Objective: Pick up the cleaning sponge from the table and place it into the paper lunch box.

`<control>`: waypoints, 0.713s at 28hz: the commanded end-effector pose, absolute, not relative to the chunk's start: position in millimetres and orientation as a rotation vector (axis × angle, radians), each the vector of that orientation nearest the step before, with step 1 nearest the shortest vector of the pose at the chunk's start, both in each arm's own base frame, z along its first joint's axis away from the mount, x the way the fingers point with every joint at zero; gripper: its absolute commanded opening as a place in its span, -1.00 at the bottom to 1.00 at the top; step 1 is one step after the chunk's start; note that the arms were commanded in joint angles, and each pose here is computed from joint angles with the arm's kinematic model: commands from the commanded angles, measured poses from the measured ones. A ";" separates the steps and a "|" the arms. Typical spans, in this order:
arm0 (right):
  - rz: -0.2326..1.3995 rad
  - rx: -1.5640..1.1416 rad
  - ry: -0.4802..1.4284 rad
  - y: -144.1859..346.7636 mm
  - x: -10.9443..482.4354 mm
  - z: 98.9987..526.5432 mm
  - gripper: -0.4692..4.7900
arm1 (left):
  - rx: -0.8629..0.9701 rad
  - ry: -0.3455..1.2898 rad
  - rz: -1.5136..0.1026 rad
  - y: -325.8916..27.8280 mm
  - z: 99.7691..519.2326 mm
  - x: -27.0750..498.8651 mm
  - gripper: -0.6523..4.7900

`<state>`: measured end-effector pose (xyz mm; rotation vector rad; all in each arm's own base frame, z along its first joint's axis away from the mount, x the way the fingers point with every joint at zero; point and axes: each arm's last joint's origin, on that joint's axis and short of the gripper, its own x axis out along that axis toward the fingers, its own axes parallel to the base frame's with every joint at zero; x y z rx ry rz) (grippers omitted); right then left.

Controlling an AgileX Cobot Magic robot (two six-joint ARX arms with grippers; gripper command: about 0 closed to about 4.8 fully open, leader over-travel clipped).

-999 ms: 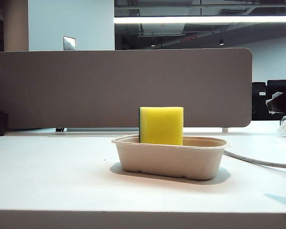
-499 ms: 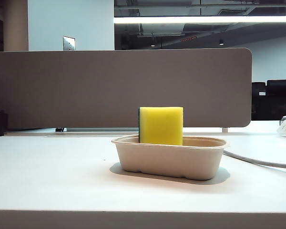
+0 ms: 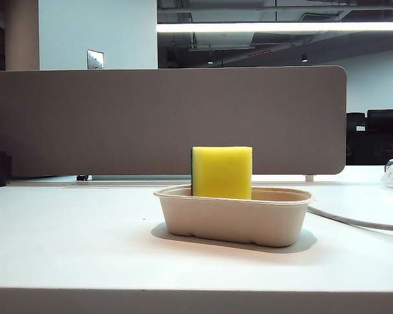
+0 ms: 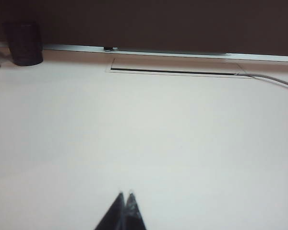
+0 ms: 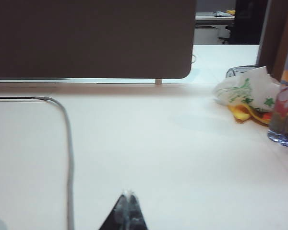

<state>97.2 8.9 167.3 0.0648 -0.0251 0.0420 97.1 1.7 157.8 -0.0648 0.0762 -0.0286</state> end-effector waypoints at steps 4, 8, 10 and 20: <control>0.116 0.073 -0.039 11.0 96.9 169.1 -0.84 | -0.064 0.069 -0.031 1.7 158.8 97.1 -0.78; 0.100 0.088 -0.039 9.7 97.0 169.1 -0.84 | -0.064 0.069 -0.031 1.7 158.8 97.1 -0.78; 0.087 0.088 -0.040 8.8 97.1 169.1 -0.84 | -0.064 0.069 -0.031 1.7 158.8 97.1 -0.78; 0.069 0.083 -0.041 7.1 97.3 169.1 -0.84 | -0.064 0.069 -0.031 1.7 158.8 97.1 -0.78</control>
